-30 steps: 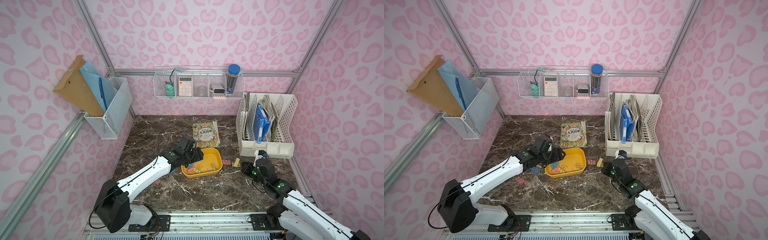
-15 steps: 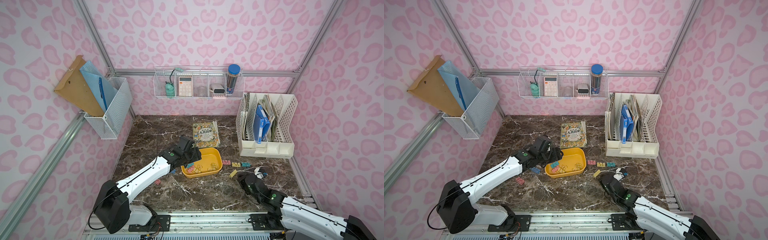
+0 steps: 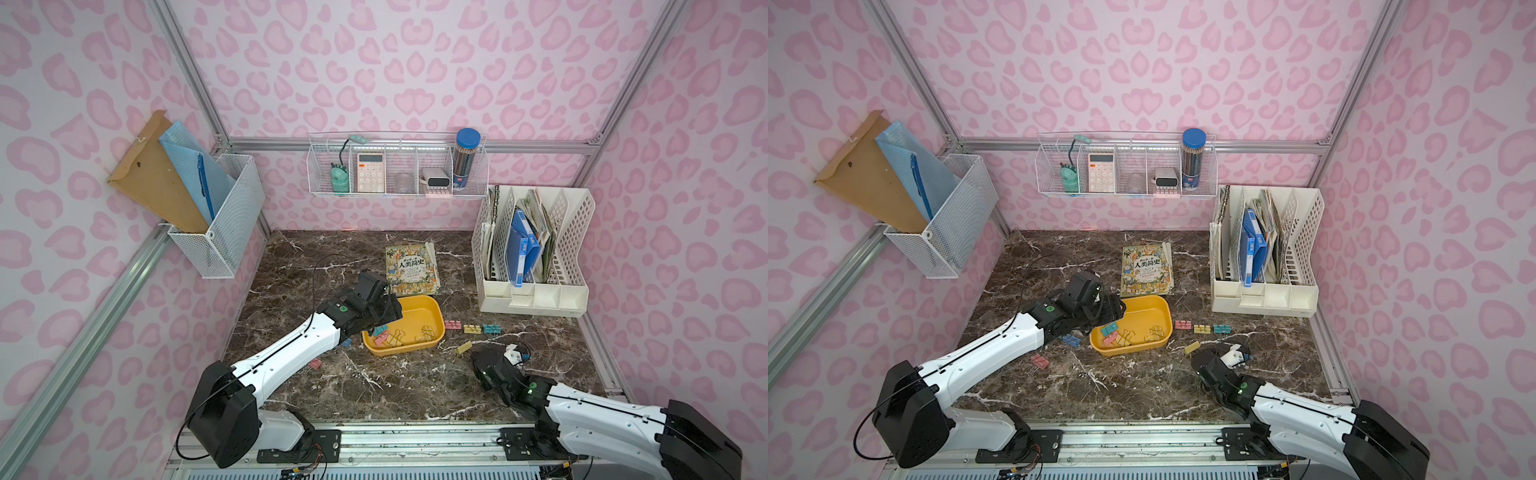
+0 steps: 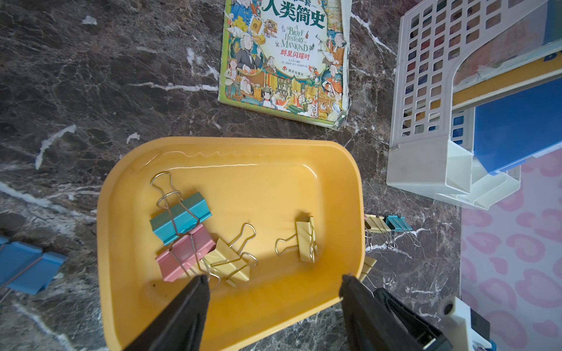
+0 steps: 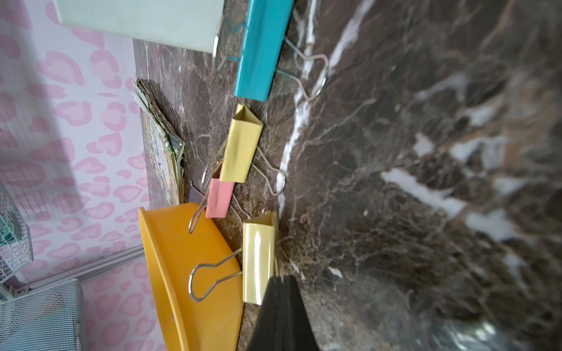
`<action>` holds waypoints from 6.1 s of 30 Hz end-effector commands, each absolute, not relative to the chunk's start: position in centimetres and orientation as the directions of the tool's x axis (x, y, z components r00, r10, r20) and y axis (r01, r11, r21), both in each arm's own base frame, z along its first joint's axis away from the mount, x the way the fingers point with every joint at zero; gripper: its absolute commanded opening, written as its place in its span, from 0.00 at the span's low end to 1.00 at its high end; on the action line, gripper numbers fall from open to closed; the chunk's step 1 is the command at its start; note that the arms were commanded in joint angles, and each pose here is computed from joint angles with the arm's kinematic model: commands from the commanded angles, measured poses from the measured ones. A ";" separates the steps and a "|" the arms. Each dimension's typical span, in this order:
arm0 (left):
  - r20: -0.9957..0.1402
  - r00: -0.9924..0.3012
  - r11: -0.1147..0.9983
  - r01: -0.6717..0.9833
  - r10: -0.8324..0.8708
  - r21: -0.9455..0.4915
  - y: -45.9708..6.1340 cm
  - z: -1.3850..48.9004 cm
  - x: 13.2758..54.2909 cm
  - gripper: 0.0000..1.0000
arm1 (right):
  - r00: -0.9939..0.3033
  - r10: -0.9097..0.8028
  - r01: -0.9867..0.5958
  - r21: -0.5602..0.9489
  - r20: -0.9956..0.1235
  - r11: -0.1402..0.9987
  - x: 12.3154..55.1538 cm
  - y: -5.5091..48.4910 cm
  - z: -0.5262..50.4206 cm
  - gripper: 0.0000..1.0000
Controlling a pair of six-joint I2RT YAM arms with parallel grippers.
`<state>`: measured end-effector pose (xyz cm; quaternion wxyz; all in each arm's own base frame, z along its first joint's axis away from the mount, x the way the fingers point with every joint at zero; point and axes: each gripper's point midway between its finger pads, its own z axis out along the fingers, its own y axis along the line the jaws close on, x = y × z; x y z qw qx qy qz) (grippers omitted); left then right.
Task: Take out the binder clips from the storage box
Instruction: Place the binder clip at the center of the board, then pick up the binder clip from the storage box, then place the binder clip at the center of the board.
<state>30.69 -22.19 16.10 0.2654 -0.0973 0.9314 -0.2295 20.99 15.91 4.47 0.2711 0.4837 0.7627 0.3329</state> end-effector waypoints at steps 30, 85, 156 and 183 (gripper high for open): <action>-0.438 -0.848 0.888 -0.077 -0.297 -0.453 -22.1 15.3 30.8 0.73 | -0.597 0.780 0.347 0.818 -0.185 0.460 19.7 17.8 8.0 0.32; -0.556 -0.681 0.873 -0.296 -0.478 -0.388 -14.4 16.4 29.7 0.73 | -0.848 -0.339 -0.319 -0.119 -0.406 0.940 28.1 30.0 8.6 0.00; -0.453 -0.875 0.872 0.081 -0.170 -0.483 -29.4 14.9 30.5 0.94 | -0.610 0.739 0.374 0.717 -0.287 0.588 21.1 11.7 6.4 0.14; -0.441 -0.882 0.879 0.071 -0.165 -0.471 -29.3 14.1 30.5 0.94 | -0.626 0.725 0.394 0.686 -0.288 0.612 19.2 10.9 5.9 0.21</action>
